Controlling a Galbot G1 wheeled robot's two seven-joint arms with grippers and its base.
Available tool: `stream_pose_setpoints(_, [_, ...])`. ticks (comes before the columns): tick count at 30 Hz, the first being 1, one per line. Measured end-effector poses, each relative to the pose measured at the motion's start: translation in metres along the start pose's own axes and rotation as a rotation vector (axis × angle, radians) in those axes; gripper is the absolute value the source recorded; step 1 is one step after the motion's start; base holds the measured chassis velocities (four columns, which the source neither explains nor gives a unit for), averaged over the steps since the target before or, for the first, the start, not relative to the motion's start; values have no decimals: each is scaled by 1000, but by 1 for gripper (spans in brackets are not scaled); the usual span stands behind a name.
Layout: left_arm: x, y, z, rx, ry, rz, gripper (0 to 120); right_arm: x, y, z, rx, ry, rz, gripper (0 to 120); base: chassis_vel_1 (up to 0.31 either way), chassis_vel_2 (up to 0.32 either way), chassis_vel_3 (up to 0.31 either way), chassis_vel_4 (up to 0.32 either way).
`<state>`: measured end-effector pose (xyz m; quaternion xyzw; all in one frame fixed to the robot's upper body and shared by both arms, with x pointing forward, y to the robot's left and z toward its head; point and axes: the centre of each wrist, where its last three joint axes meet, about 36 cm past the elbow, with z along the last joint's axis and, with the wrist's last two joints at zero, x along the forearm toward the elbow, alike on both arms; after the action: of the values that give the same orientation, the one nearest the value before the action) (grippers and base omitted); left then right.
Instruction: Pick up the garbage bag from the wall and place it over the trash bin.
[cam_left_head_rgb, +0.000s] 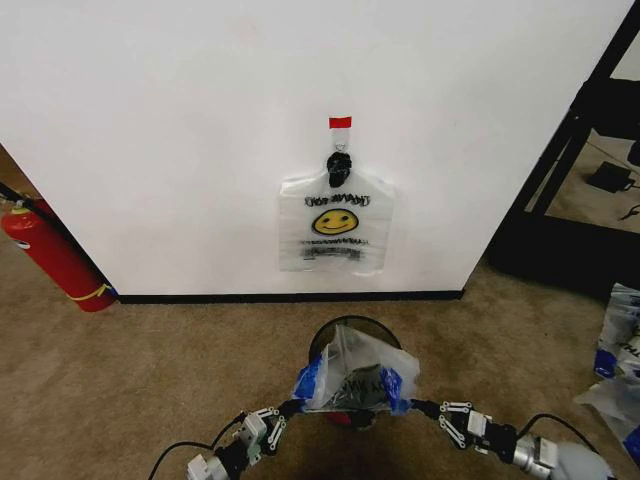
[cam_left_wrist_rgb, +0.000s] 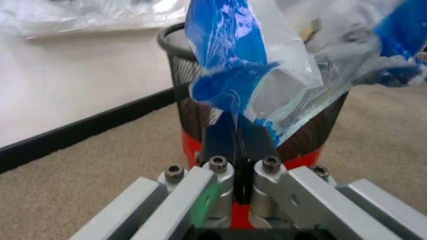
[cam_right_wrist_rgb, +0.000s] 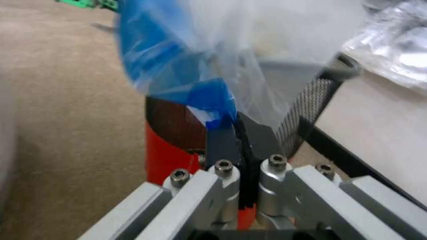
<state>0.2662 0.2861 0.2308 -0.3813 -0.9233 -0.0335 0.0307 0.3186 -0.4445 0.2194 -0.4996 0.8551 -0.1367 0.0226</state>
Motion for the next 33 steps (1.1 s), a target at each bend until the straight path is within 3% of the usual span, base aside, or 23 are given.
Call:
stream_pose_setpoints(10, [6, -9, -4, 1, -17, 41, 0, 3, 10, 4, -19, -18, 44, 0, 0, 0, 0, 0])
stream_pose_setpoints(20, [-3, -12, -4, -18, -31, 56, 0, 10, 32, 3, -155, -74, 304, 0, 0, 0, 0, 0])
stream_pose_setpoints(33, [3, -16, -4, -30, -23, 56, 0, 1, 63, 1, -310, -92, 414, 0, 0, 0, 0, 0])
